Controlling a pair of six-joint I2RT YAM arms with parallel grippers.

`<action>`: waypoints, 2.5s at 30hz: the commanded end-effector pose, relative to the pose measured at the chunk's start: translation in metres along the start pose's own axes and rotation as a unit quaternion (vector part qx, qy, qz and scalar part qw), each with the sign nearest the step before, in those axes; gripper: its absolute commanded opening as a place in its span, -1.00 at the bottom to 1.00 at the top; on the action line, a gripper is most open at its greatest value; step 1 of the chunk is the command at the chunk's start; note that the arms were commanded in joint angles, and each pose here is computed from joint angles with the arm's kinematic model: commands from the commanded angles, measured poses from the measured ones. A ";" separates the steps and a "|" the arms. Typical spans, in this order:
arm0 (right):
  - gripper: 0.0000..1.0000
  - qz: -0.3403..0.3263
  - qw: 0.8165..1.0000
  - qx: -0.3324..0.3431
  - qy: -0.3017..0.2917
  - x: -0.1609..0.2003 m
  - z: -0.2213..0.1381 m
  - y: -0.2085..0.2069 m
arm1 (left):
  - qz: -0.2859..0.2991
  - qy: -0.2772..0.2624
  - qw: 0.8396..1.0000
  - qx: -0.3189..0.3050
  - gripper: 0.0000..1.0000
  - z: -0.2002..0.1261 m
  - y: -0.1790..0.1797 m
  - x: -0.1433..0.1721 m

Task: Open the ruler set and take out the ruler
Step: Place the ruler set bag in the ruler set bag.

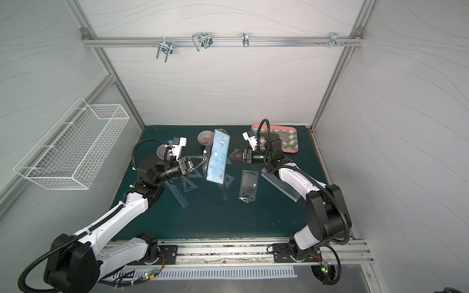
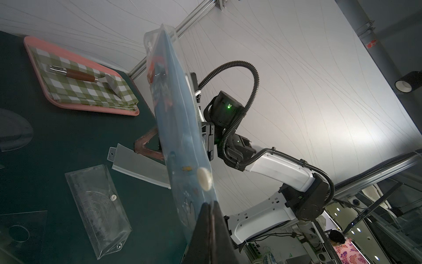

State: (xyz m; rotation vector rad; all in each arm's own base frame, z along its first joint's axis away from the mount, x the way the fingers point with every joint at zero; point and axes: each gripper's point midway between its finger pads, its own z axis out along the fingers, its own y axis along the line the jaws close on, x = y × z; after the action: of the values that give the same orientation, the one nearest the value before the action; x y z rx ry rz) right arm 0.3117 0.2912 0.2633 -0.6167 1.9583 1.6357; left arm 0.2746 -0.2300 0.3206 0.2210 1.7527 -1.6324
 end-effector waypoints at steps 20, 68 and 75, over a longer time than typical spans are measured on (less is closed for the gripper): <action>-0.18 -0.006 0.991 -0.136 -0.014 -0.035 0.021 0.037 | 0.021 0.001 0.999 0.048 -1.00 0.004 -0.014 -0.005; -1.00 0.299 0.871 0.360 -0.148 0.065 -0.243 -0.197 | 0.008 0.095 0.956 -0.277 0.99 0.031 0.125 0.039; -1.00 0.347 0.824 0.419 -0.160 0.101 -0.272 -0.226 | 0.022 0.170 0.922 -0.347 0.91 0.042 0.155 0.069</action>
State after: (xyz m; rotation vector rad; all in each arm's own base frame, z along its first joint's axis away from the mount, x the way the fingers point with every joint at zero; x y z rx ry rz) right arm 0.3503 0.0005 0.0721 0.6986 2.4638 0.9919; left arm 0.3222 -0.2649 0.1644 0.1498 2.4177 -1.0205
